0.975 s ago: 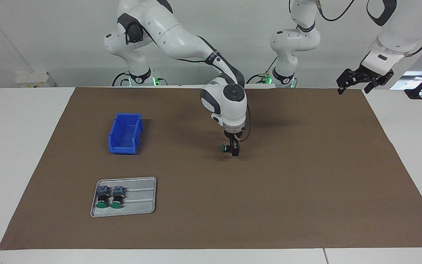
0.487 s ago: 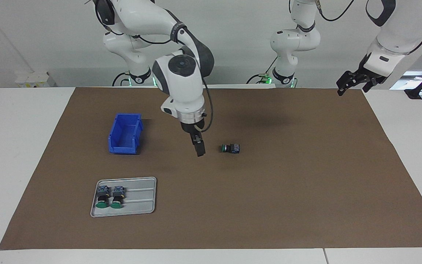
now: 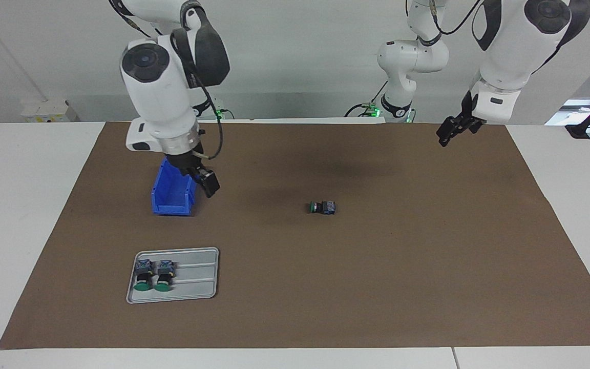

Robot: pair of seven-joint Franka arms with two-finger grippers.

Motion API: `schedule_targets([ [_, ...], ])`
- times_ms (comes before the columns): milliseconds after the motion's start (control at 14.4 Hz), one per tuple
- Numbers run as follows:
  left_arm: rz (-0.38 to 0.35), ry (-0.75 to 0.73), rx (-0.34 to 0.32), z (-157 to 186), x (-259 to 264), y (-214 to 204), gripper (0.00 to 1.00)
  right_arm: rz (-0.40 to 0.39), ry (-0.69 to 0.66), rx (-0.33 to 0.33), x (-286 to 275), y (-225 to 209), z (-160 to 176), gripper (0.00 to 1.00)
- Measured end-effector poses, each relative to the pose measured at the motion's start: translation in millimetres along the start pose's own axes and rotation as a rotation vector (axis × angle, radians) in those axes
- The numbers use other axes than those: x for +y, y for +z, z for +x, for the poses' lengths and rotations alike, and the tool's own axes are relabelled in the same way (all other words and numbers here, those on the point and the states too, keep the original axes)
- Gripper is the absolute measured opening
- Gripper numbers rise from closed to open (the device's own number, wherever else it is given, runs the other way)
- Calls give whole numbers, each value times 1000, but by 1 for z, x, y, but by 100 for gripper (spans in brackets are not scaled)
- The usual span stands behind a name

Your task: Place and press button with both arms

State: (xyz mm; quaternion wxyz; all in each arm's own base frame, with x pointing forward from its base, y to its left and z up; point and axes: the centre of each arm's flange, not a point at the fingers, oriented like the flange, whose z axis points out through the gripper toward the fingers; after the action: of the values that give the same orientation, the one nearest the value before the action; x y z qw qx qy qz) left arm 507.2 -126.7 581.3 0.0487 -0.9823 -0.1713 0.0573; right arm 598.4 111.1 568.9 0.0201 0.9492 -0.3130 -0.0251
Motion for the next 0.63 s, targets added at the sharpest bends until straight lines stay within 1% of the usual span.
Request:
schedule_targets([
  [139,-6,-50,-5,-1,13,7,100,-10,-113,-3,36,-26,4,98],
  [348,-7,-178,-4,-7,51,24,100,-31,-296,-17,80,-58,0,98],
  [487,-11,-274,-5,-13,82,40,100,-36,-396,-26,106,-64,6,98],
  [627,-29,-418,-12,-21,116,57,100,-41,-472,-51,132,-53,16,98],
])
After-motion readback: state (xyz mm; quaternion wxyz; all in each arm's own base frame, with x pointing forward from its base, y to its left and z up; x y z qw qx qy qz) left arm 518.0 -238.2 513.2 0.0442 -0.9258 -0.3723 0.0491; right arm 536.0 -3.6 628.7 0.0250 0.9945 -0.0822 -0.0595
